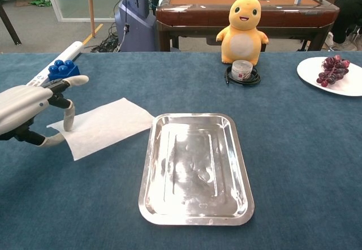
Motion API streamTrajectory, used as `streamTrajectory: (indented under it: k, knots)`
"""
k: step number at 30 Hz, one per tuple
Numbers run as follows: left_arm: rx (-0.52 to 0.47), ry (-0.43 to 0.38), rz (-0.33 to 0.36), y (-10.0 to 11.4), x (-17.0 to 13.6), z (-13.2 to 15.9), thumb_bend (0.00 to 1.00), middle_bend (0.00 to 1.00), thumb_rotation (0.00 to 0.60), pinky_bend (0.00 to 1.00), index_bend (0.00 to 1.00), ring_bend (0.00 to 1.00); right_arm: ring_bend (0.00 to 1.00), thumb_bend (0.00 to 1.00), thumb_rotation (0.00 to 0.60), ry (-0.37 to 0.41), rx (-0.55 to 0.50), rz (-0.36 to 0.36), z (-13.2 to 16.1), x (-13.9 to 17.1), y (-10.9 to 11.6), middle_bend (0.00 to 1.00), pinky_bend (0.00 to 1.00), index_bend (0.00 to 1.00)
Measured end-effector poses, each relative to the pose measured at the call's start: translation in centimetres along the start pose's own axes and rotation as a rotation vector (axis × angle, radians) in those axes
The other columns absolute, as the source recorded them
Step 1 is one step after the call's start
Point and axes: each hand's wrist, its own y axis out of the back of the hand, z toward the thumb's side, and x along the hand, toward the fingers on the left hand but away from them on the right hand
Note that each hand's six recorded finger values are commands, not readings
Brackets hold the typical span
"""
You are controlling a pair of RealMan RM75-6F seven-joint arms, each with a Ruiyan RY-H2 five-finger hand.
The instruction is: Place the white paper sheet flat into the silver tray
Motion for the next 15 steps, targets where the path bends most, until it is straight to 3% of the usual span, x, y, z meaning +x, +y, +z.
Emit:
streamTrajectory:
  k: [15]
  knots:
    - [-0.069, 0.011, 0.053, 3.8, -1.1, -1.0, 0.47, 0.01, 0.6, 0.17, 0.66, 0.0, 0.08, 0.03, 0.6, 0.0, 0.001, 0.002, 0.0, 0.0, -0.1, 0.19, 0.3, 0.25]
